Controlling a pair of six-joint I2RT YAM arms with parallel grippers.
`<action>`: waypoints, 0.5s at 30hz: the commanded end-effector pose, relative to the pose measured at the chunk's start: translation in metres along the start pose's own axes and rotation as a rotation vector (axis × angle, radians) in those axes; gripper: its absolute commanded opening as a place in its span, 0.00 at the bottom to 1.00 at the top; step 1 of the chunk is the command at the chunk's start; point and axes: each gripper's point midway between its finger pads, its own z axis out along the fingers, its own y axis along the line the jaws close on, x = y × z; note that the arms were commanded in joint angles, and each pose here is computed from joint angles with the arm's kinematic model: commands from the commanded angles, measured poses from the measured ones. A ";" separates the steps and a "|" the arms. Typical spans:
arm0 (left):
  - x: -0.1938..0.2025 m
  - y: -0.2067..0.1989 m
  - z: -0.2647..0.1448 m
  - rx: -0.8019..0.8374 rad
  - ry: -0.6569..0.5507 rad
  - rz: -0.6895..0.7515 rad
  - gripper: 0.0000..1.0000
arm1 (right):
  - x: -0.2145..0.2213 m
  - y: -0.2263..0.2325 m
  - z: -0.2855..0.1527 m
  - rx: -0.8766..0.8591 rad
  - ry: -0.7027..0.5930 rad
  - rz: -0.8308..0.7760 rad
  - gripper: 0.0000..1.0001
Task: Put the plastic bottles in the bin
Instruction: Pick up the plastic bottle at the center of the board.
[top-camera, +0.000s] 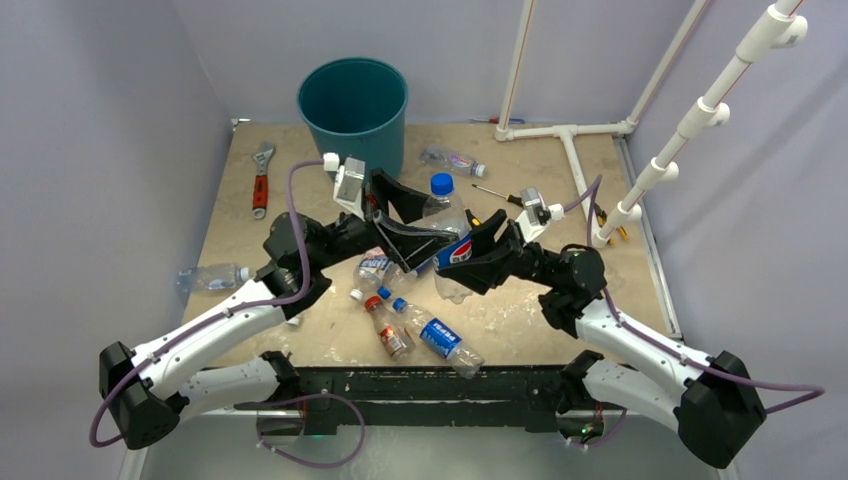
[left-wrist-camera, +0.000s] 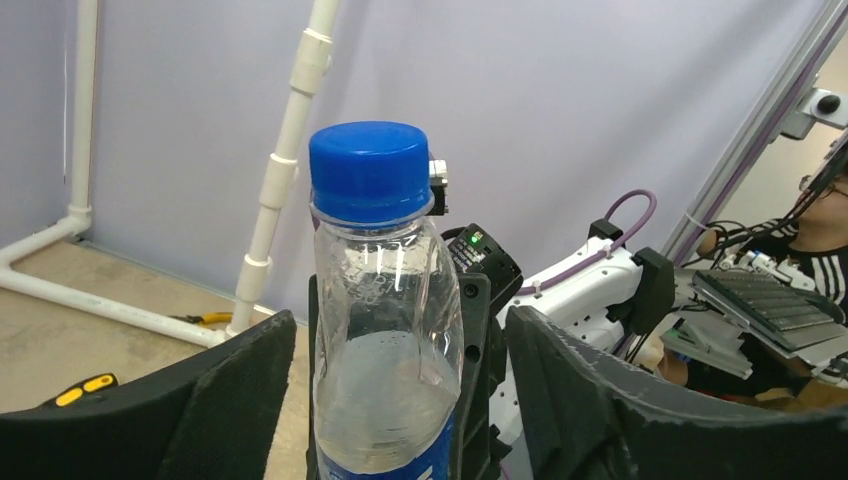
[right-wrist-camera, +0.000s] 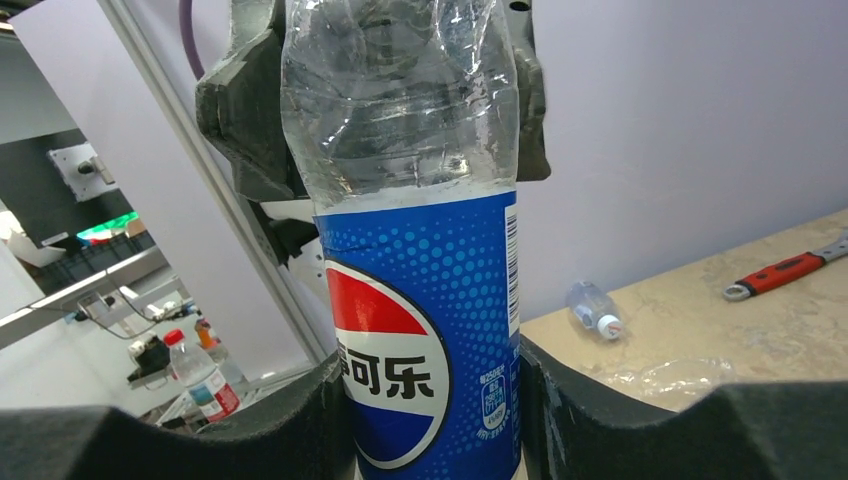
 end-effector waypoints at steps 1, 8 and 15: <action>-0.025 -0.008 0.001 -0.020 -0.028 0.059 0.82 | -0.016 0.010 0.004 -0.032 -0.041 -0.076 0.50; -0.078 -0.009 -0.008 -0.135 -0.142 0.205 0.91 | -0.006 0.006 -0.004 0.016 0.013 -0.113 0.48; -0.086 -0.020 0.018 -0.052 -0.091 0.229 0.88 | 0.005 0.010 -0.012 0.006 0.057 -0.126 0.48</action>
